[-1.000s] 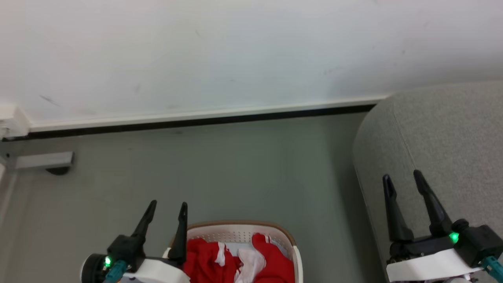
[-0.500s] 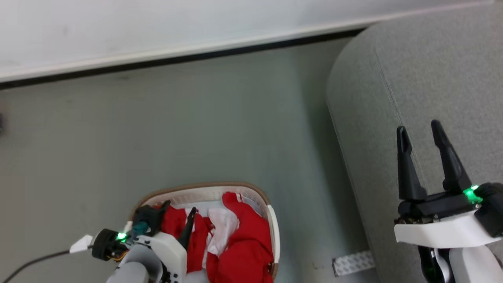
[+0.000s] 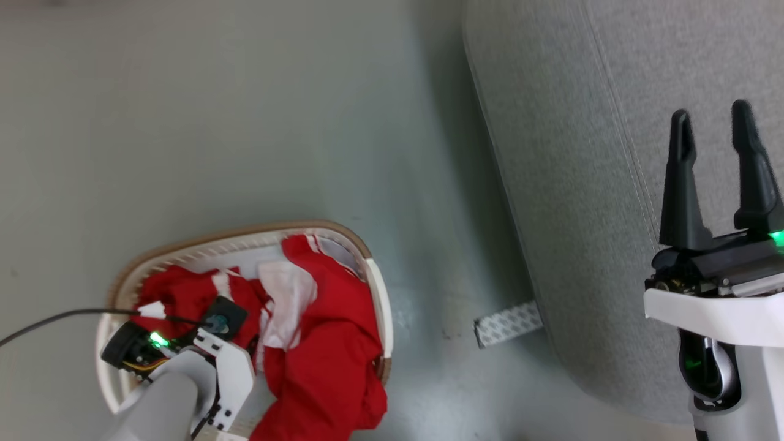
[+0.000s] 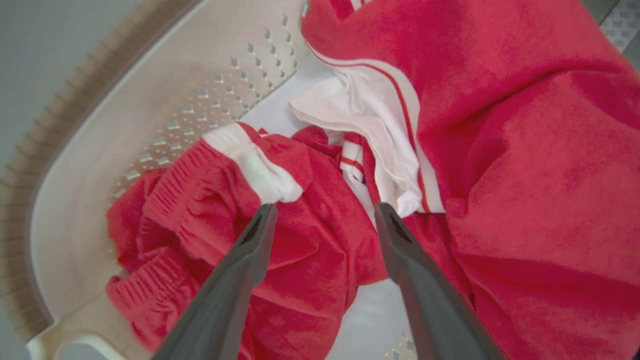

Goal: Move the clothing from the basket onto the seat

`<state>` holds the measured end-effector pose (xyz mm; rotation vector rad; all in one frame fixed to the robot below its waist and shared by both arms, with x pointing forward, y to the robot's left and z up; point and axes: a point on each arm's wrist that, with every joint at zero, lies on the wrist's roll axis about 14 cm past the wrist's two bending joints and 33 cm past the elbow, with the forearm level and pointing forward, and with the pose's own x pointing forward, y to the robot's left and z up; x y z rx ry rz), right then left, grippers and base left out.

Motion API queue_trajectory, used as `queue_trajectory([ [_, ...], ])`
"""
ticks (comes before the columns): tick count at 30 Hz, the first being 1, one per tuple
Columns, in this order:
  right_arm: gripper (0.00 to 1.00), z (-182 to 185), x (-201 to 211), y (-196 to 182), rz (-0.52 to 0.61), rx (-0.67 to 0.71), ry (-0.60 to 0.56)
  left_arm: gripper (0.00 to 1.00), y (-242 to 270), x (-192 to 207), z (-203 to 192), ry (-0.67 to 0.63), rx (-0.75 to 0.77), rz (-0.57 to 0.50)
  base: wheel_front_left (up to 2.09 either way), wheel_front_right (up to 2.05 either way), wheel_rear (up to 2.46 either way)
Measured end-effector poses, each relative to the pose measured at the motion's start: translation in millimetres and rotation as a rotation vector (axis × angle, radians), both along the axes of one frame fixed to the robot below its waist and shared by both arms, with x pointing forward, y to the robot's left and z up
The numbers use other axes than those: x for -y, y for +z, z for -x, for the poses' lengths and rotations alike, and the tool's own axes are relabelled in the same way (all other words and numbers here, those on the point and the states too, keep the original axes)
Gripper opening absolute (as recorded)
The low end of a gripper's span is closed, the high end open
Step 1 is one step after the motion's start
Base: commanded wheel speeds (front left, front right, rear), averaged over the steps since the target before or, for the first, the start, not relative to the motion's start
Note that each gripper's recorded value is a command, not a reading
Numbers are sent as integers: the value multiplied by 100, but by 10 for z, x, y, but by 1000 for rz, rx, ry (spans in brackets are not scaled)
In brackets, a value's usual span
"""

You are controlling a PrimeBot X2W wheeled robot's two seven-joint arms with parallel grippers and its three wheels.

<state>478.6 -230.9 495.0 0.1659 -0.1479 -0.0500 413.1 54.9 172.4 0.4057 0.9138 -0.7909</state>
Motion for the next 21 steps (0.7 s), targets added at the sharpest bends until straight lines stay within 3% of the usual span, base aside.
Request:
queue_trajectory([
  [12, 100, 22, 297, -382, 15, -100, -81, 100, -657, 40, 191, -196, -147, -134, 0, 0, 0],
  [17, 100, 13, 321, -494, 17, -127, -86, 100, -828, -104, 110, -194, -154, -228, 0, 0, 0],
  [21, 100, 4, 327, -552, 18, -141, -86, 99, -901, -69, 112, -176, -176, -220, 0, 0, 0],
])
